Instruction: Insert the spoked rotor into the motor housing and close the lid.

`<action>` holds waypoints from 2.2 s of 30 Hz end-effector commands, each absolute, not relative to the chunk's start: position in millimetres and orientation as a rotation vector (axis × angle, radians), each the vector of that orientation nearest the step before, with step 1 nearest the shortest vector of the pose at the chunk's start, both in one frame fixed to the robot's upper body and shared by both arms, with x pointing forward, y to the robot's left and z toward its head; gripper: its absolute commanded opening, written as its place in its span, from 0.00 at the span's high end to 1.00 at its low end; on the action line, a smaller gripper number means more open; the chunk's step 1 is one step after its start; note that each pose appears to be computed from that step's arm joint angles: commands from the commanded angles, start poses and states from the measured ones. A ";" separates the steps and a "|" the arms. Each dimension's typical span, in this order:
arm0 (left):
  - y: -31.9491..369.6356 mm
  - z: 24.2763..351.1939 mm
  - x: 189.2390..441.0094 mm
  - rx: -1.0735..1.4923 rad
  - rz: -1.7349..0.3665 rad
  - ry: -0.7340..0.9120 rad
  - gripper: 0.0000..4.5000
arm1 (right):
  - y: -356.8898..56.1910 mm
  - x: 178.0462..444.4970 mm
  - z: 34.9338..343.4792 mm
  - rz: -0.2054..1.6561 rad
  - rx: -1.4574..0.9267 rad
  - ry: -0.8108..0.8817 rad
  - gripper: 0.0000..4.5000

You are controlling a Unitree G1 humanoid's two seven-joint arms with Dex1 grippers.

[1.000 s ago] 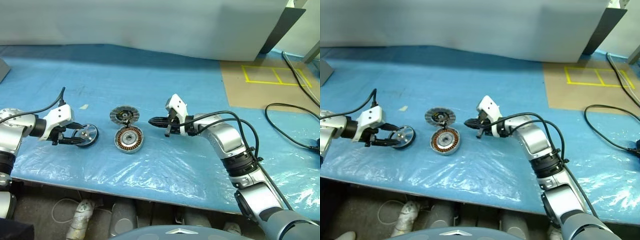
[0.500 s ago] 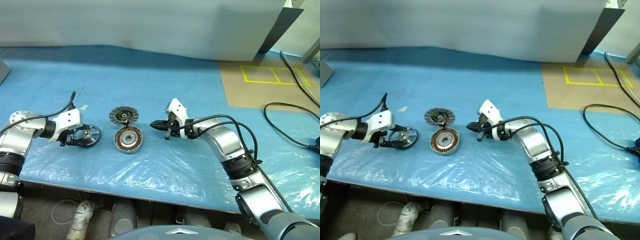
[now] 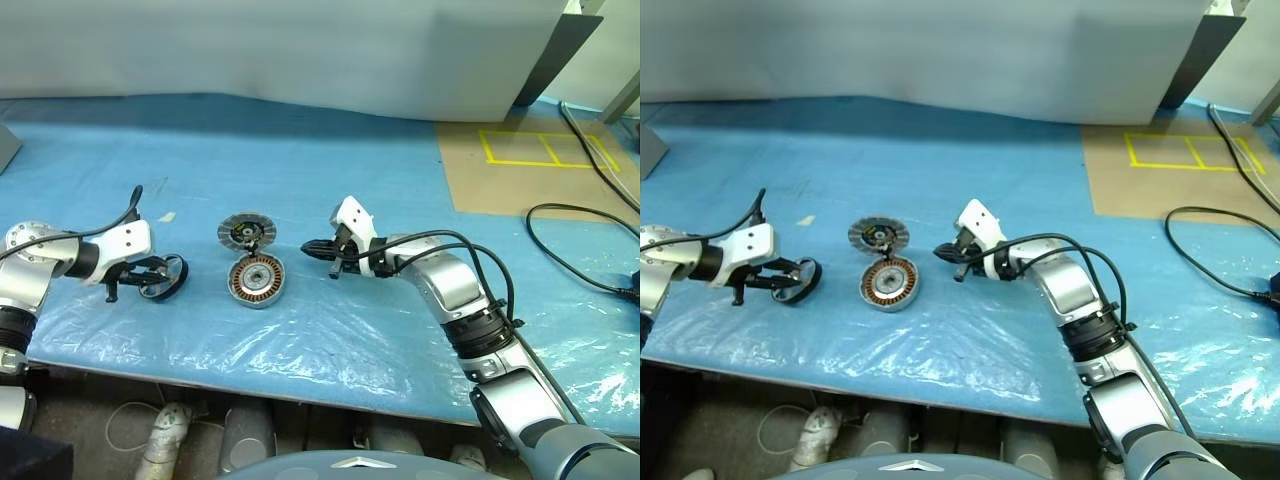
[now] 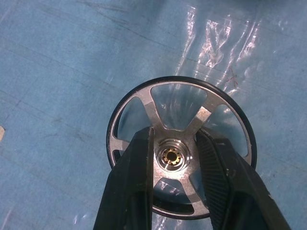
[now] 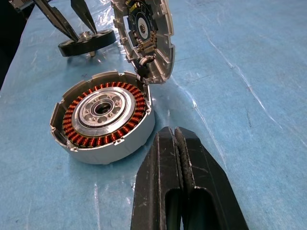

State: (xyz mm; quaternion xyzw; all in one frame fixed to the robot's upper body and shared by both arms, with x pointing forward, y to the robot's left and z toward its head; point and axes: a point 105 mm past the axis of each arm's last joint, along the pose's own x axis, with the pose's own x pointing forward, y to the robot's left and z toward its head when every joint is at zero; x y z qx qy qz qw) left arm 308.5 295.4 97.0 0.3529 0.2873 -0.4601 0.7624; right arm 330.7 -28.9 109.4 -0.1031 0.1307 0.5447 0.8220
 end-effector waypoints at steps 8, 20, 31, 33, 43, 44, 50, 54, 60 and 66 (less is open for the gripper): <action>264.6 120.2 304.6 0.649 -1.081 0.407 0.78 | -31.6 329.5 135.7 1.194 -0.157 0.193 1.00; 226.8 160.5 290.8 0.485 -1.120 0.200 0.78 | -73.0 330.6 142.0 1.100 -0.121 0.199 1.00; 180.5 147.8 295.9 0.442 -1.257 0.181 0.78 | -78.6 342.8 138.3 1.037 -0.150 0.214 1.00; 176.7 143.8 296.9 0.448 -1.268 0.184 0.78 | -79.3 343.9 138.7 1.029 -0.150 0.212 1.00; 166.5 136.2 303.6 0.418 -1.282 0.192 0.78 | -80.7 338.8 128.2 1.005 -0.146 0.234 1.00; 167.0 134.9 304.2 0.428 -1.278 0.196 0.78 | -80.7 338.9 127.3 1.002 -0.149 0.236 1.00; 173.0 127.9 305.8 0.490 -1.274 0.249 0.78 | -81.4 340.3 126.6 0.984 -0.149 0.234 1.00; 175.4 125.1 308.3 0.540 -1.276 0.274 0.78 | -82.4 342.3 125.8 0.970 -0.144 0.235 1.00; 170.5 127.2 312.2 0.614 -1.265 0.247 0.34 | -81.4 343.4 124.1 0.962 -0.140 0.237 1.00; 165.8 148.2 313.5 0.539 -1.259 0.180 0.27 | -81.9 343.0 122.0 0.958 -0.132 0.244 1.00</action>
